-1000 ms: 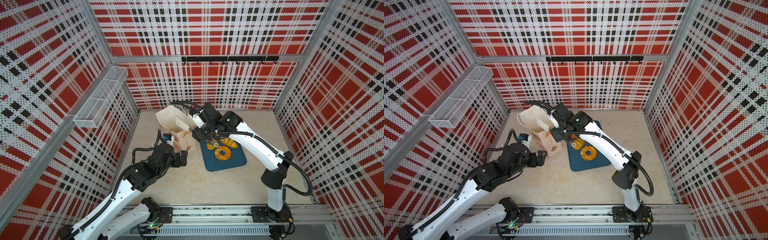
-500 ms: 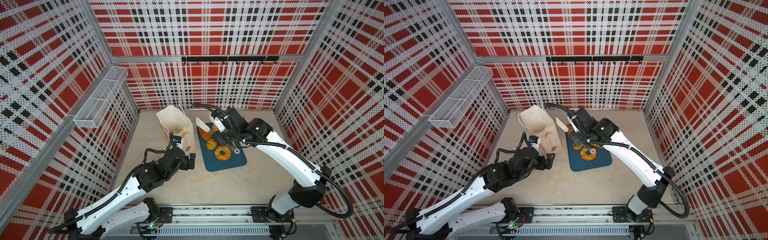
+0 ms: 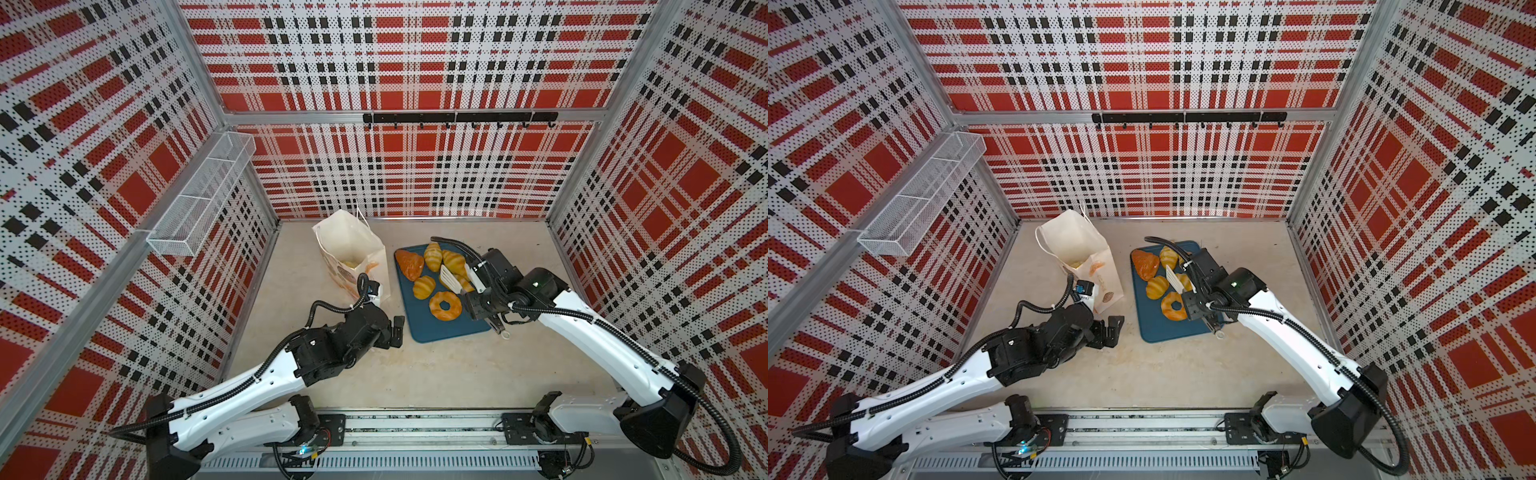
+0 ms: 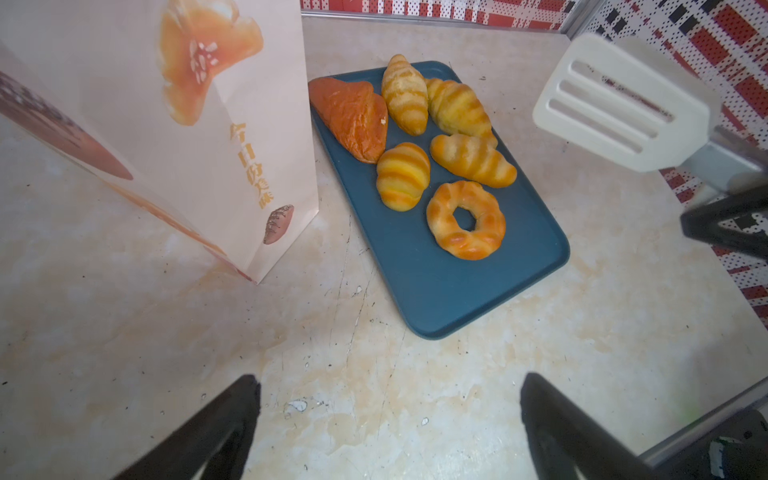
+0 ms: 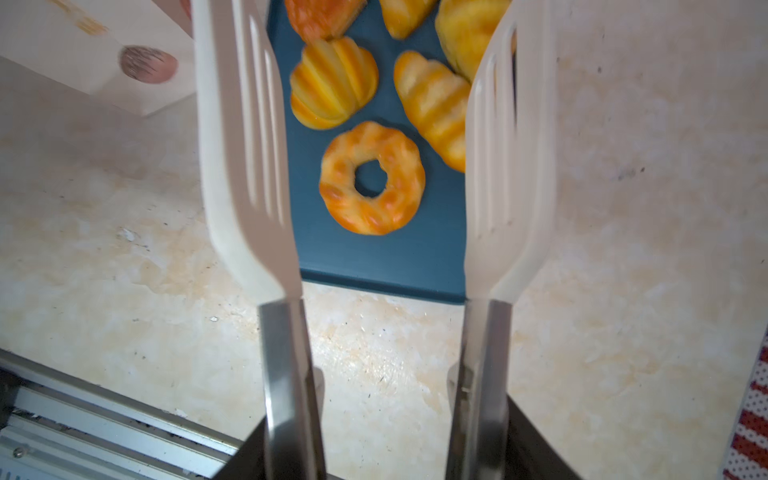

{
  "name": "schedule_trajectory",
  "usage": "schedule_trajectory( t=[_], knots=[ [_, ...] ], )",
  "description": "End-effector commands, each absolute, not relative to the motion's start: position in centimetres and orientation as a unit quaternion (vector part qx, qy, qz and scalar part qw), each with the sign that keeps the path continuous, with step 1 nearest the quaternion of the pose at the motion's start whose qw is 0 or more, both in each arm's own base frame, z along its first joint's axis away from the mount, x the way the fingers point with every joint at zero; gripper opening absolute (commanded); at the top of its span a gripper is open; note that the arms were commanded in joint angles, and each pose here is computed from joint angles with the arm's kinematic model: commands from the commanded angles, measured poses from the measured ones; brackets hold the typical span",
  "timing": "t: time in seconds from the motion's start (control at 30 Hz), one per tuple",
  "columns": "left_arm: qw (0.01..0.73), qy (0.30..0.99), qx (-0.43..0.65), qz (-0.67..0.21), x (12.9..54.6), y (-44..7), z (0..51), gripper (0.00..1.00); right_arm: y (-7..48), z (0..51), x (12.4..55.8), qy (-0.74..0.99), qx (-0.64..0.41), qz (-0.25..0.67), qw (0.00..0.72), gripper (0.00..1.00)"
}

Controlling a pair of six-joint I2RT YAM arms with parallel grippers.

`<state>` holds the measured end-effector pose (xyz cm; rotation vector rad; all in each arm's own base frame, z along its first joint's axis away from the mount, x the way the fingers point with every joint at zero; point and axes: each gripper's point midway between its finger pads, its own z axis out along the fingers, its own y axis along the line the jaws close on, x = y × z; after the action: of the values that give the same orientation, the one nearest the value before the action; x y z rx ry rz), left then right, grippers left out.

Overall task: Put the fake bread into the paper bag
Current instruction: 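Draw the right gripper with tongs back over the tray while left arm retracts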

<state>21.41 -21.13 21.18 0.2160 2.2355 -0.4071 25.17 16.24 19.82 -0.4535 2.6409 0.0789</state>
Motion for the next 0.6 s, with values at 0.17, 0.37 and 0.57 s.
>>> schedule_trajectory(
  t=[0.17,0.37,0.57],
  knots=[
    [0.411,0.890,0.079,-0.181,21.4,-23.0,19.8,1.00,17.1,17.1,25.0,0.963,-0.143,0.067,0.219,0.60],
    [0.398,0.893,0.094,-0.188,21.0,-25.1,18.8,0.99,16.4,13.6,24.2,0.973,-0.133,0.065,0.178,0.61],
    [0.396,0.890,0.113,-0.194,20.6,-26.8,18.6,0.99,16.1,11.5,23.9,0.978,-0.121,0.070,0.157,0.60]
  ],
)
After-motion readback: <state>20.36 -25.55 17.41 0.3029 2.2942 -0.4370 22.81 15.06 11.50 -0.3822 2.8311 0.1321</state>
